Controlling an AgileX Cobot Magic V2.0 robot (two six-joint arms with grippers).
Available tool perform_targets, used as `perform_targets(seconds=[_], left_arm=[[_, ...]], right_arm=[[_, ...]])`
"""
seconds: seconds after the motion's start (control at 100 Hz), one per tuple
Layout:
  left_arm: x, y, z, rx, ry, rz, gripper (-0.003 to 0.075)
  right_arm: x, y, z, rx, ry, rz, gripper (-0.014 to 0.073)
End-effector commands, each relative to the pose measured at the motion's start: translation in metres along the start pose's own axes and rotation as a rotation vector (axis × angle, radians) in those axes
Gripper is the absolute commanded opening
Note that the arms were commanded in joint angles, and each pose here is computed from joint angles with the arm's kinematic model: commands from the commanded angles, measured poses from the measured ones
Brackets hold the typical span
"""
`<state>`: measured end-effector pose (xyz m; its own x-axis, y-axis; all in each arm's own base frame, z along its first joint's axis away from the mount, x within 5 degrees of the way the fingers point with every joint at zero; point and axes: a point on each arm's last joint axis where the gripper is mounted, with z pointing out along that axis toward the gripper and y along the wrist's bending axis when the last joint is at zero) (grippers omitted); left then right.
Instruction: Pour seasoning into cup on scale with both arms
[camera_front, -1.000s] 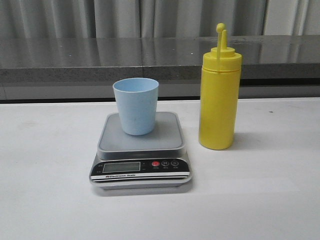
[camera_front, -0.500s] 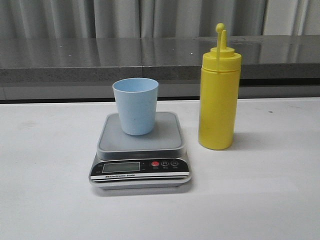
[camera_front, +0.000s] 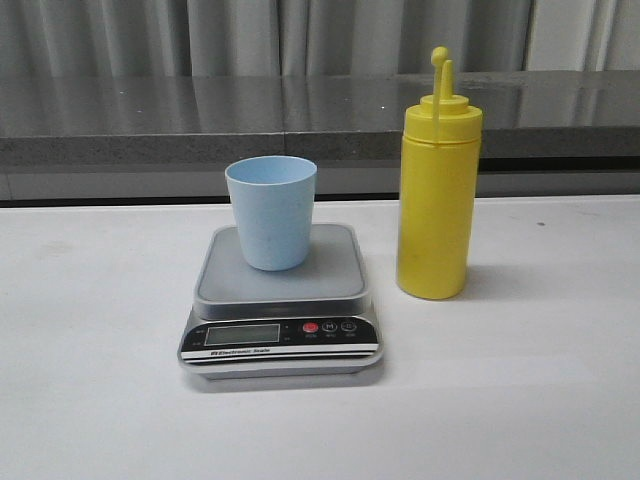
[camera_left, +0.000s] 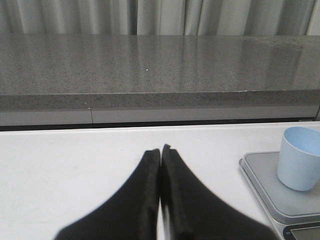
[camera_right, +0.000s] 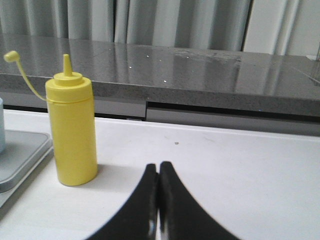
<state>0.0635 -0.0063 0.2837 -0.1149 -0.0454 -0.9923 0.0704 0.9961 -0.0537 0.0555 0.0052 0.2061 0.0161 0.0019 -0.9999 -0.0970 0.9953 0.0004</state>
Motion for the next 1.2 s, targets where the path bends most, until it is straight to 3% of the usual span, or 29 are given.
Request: perform_targets(seconds=[0.0,1.19], left_arm=[[-0.0146,0.0,-0.0013,-0.003,-0.088,-0.02,-0.002],[-0.0146,0.0,-0.0013,-0.003,-0.088,-0.02,-0.002]], right_arm=[[-0.0136,-0.001,-0.0031,0.023,-0.12,0.001,-0.0069],[-0.0073,-0.0016,-0.002,0.033,-0.101,0.008,-0.0069]])
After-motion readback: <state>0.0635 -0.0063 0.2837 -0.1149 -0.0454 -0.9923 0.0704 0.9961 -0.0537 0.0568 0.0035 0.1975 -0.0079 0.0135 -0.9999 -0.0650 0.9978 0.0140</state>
